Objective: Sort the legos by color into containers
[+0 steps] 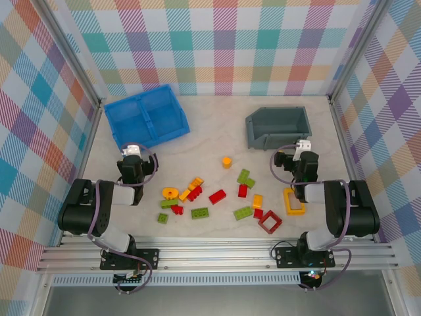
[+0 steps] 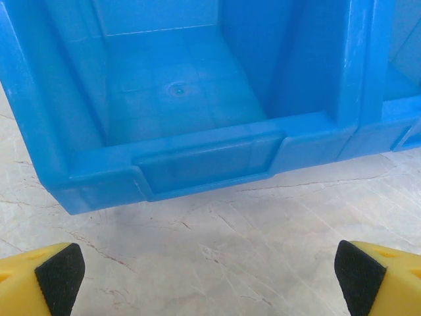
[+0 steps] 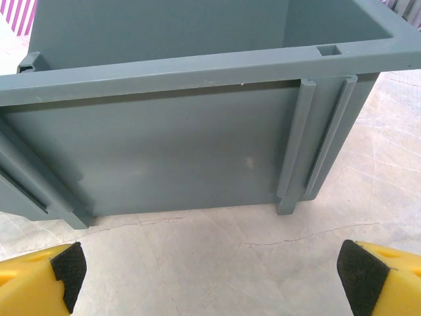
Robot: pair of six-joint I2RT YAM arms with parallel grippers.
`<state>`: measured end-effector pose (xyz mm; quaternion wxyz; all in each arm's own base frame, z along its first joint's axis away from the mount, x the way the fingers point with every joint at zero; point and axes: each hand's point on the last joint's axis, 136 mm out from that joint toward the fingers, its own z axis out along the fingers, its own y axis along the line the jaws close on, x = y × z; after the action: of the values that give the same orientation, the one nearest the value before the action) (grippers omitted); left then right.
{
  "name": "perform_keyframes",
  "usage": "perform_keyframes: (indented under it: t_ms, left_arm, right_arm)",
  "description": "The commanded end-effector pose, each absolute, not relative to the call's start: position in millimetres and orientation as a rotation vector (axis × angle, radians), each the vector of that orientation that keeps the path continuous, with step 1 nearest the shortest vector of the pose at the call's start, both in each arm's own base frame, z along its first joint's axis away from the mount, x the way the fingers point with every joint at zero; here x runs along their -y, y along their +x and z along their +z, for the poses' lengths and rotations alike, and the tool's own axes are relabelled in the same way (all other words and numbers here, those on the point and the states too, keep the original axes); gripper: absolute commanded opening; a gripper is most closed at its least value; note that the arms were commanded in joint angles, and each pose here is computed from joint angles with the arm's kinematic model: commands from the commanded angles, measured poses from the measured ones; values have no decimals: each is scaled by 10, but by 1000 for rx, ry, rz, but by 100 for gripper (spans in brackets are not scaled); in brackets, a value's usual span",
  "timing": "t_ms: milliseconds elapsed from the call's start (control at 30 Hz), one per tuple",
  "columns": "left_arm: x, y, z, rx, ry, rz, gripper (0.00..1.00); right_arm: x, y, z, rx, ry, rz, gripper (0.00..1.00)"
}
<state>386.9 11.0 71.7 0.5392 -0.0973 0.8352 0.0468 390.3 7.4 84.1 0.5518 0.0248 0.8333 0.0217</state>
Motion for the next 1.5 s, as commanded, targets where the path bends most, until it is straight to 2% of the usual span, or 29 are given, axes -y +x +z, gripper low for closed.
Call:
perform_keyframes:
  t_ms: [0,700,800,967,1067,1133,1200,1267,1300,1367,1467]
  left_arm:
    - [-108,3922,826,-1944,-226,120,100]
    - [-95,3908,887,-1926,-218,112,100]
    - [5,3835,1316,-1934,-182,140,100]
    - [183,3492,2348,-1793,-270,39,100]
    - [321,3342,3029,-1756,-295,45,100]
    - [241,3303,3196,-1865,-440,53,100]
    - [184,3310,3195,-1999,-562,86,100]
    - [241,3588,2989,-2155,-590,-85,100]
    - [189,3666,2865,-2224,-670,-172,100]
    - [64,3864,2595,-2348,-810,-272,98]
    - [-22,4142,2369,-2458,-847,-271,91]
  right_arm:
    - [-73,3961,915,-1949,57,57,100]
    - [-75,3959,947,-1942,53,56,100]
    - [36,3934,1211,-1982,120,6,100]
    - [165,3640,2263,-1827,225,-14,100]
    - [143,3352,2986,-1776,322,94,100]
    - [89,3240,3202,-1825,406,192,100]
    - [-79,3228,3182,-1915,480,351,100]
    - [-166,3165,2913,-2036,693,489,100]
    - [-281,3194,2904,-2069,639,548,100]
    - [-380,3202,2822,-2161,638,588,91]
    - [-390,3183,2690,-2255,747,594,85]
